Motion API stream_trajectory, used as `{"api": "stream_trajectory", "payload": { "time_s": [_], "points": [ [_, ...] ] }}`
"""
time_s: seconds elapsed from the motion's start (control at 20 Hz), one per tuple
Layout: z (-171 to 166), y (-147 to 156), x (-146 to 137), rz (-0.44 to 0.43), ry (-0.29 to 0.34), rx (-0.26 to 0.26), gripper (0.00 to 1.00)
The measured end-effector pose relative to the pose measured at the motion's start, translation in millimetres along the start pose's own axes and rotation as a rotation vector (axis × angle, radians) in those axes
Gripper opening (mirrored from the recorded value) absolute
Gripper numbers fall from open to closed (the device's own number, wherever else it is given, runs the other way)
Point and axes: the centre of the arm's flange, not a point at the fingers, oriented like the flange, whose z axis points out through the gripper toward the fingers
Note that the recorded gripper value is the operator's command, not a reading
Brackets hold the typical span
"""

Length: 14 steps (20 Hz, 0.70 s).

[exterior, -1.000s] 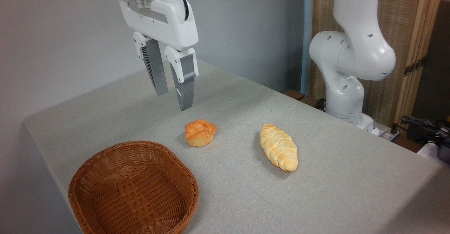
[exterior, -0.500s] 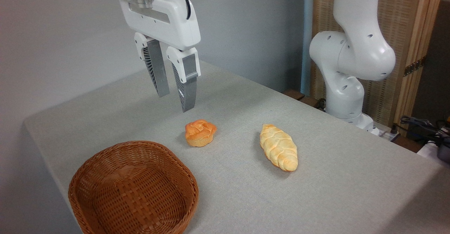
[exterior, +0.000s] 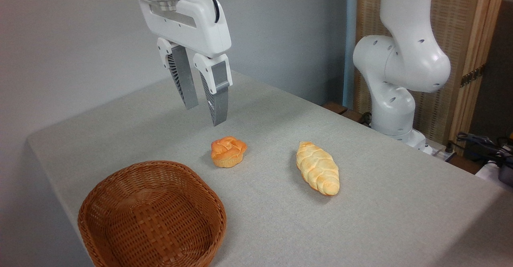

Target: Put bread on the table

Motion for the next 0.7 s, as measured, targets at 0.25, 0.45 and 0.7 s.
{"api": "stream_trajectory", "payload": {
  "time_s": [0.25, 0.45, 0.7],
  "points": [
    [0.1, 2.2, 1.8, 0.005, -0.001, -0.001, 1.00],
    [0.1, 2.1, 1.7, 0.005, -0.001, -0.001, 1.00],
    [0.1, -0.1, -0.2, 0.000, -0.001, -0.001, 1.00]
  ]
}}
